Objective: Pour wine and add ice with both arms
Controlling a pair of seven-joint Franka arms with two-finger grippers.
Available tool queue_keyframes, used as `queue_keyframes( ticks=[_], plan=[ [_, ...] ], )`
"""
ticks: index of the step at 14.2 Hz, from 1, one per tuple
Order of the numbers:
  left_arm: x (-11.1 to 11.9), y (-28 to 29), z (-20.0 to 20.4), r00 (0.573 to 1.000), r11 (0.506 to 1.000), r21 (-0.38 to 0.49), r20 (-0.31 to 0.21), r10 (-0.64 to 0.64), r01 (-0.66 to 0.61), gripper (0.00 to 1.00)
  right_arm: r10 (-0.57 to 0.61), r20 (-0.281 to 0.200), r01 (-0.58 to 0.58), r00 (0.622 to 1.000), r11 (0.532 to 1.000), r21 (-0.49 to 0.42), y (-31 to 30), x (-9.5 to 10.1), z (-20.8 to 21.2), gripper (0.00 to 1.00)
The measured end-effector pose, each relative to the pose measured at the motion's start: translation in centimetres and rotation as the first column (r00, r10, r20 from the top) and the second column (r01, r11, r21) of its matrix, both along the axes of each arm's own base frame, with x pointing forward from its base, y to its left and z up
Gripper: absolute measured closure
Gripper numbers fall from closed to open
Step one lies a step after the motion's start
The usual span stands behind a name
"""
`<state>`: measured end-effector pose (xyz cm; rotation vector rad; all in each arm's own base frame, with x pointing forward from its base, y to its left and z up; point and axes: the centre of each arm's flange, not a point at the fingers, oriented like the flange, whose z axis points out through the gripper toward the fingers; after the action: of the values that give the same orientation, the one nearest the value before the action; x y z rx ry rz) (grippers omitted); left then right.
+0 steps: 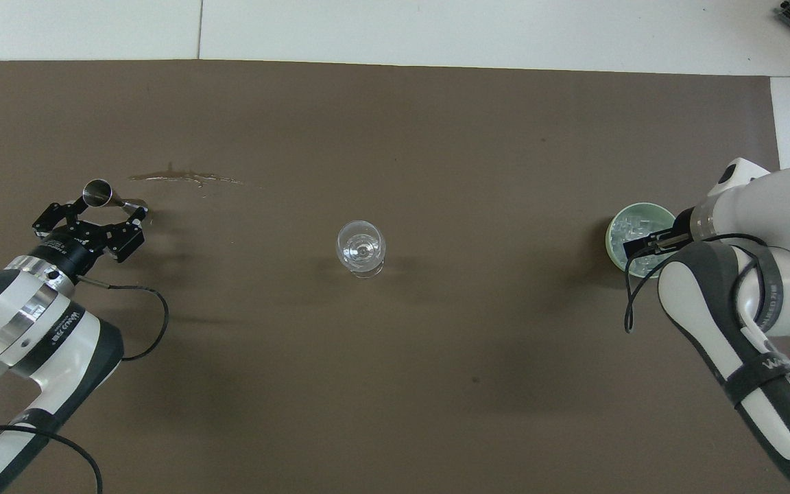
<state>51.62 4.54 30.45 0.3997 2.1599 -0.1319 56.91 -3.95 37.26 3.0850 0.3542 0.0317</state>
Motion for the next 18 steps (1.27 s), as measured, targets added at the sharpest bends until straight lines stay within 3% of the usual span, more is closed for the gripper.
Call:
queue_keyframes(
  ticks=[4,6,7,9,13,18],
  plan=[
    [-0.3,0.2,3.4,1.000,0.987,0.161,0.024,-0.013,0.009,0.00,0.008,0.040,-0.008,0.999,1.000,-0.004,-0.5,0.6,-1.5,0.06],
    [0.1,0.1,4.7,0.999,0.978,0.208,0.043,-0.026,0.016,0.00,0.006,0.051,-0.006,0.999,1.000,-0.006,-0.7,0.8,-2.3,0.19],
    [0.4,0.0,5.2,0.998,0.973,0.229,0.051,-0.033,0.021,0.00,0.006,0.048,-0.006,0.999,1.000,-0.006,-0.7,0.9,-2.6,0.19],
    [0.9,-0.6,6.3,0.996,0.956,0.289,0.063,-0.065,0.044,0.00,0.008,0.045,-0.007,0.999,1.000,-0.006,-0.7,0.9,-2.8,0.30],
    [1.9,-2.3,8.5,0.988,0.919,0.382,0.079,-0.135,0.095,0.00,0.012,0.039,-0.012,0.999,1.000,-0.006,-0.7,0.7,-3.0,0.33],
    [3.3,-3.1,11.3,0.972,0.867,0.481,0.106,-0.208,0.133,0.00,0.006,0.021,-0.006,1.000,1.000,-0.006,-1.6,0.2,-3.6,0.43]
  ],
)
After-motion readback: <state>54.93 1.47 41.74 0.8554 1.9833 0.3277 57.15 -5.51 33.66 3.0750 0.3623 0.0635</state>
